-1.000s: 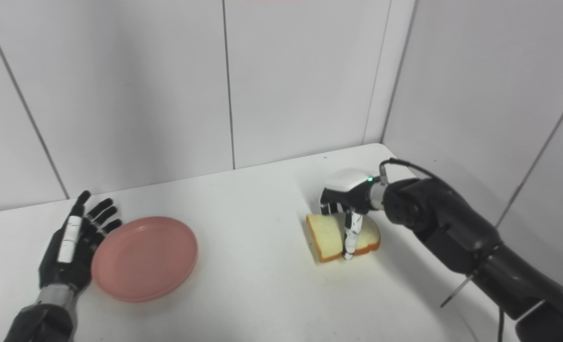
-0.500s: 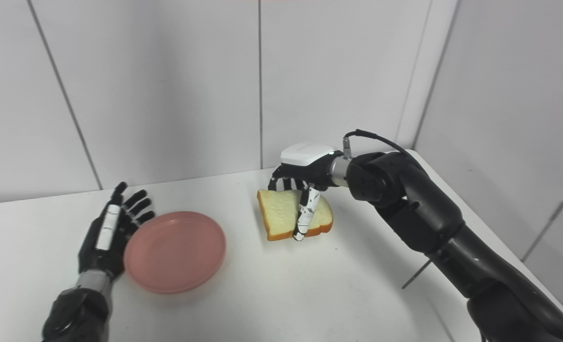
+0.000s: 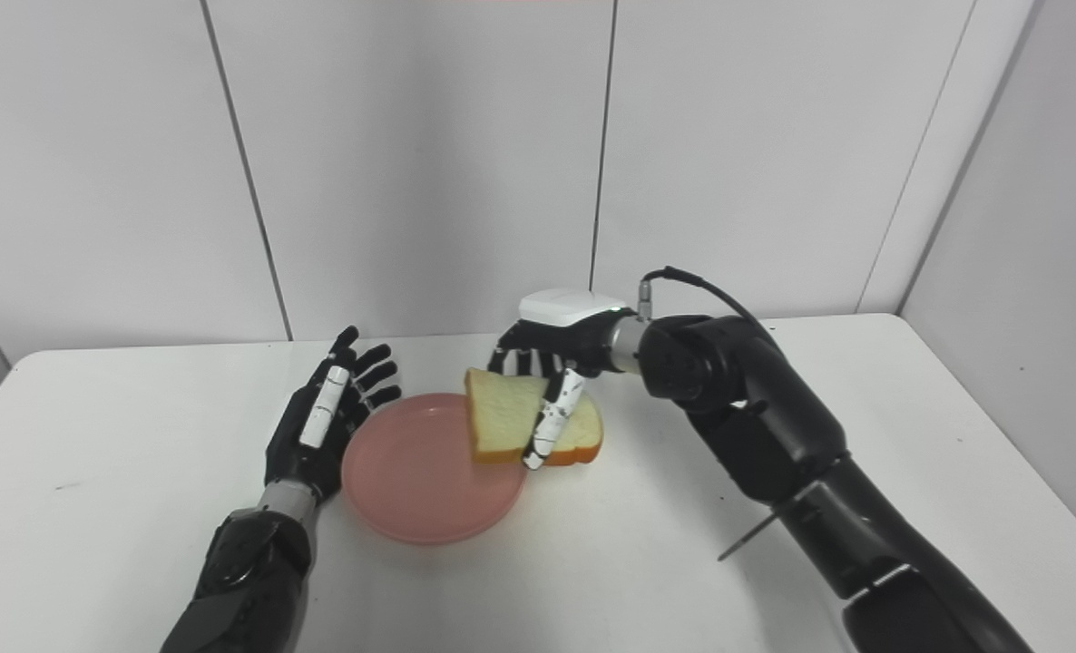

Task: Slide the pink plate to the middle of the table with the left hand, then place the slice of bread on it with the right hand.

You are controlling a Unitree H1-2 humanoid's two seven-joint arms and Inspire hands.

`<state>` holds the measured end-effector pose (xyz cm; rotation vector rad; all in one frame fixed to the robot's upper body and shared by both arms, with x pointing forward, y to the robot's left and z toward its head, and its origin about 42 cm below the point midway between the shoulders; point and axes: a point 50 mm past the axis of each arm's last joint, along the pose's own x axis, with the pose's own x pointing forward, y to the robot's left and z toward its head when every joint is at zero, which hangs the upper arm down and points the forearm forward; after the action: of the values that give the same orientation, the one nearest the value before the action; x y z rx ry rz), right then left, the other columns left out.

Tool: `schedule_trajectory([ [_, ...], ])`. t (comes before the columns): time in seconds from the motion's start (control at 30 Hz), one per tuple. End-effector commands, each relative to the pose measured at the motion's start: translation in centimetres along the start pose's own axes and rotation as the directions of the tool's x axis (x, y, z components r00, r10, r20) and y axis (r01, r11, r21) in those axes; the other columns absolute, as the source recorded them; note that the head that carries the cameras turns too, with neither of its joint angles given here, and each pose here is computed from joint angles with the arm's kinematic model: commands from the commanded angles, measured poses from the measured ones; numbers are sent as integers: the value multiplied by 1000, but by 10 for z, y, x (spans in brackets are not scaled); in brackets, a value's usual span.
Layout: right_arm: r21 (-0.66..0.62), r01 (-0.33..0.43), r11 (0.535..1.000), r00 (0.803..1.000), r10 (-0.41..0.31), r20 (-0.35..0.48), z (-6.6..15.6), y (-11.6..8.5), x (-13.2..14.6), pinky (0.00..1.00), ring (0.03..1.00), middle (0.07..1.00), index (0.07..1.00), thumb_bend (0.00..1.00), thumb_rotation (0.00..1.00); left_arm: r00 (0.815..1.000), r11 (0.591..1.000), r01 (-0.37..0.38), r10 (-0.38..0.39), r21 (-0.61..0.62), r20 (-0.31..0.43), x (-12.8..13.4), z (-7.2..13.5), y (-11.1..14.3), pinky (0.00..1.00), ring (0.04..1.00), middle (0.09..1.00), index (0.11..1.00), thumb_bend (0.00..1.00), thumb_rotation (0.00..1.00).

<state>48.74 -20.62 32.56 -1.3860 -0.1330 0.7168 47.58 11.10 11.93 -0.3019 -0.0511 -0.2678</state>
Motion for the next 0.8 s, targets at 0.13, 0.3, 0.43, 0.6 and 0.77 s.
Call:
schedule_trajectory([
  [0.13,-40,109,993,992,-106,68,33,-45,13,351,425,515,666,813,285,992,998,-51,46,-40,-115,-34,-48,1,692,791,791,932,773,638],
  [0.3,-55,97,994,992,-92,91,46,-39,27,344,422,520,671,816,273,992,998,-55,50,-38,-113,-34,-47,1,689,785,782,928,770,639],
  [0.43,-56,78,995,990,-71,124,55,-31,40,307,387,496,664,806,259,993,998,-50,46,-33,-107,-33,-45,-1,687,771,758,916,782,639],
  [0.6,-57,59,997,989,-50,137,59,-22,54,296,375,472,648,796,254,994,998,-50,46,-31,-104,-33,-44,-1,681,765,760,914,795,641],
  [0.77,-55,50,997,993,-44,110,57,-11,64,366,404,492,664,801,273,994,998,-51,47,-36,-103,-34,-43,0,683,768,770,920,804,641],
])
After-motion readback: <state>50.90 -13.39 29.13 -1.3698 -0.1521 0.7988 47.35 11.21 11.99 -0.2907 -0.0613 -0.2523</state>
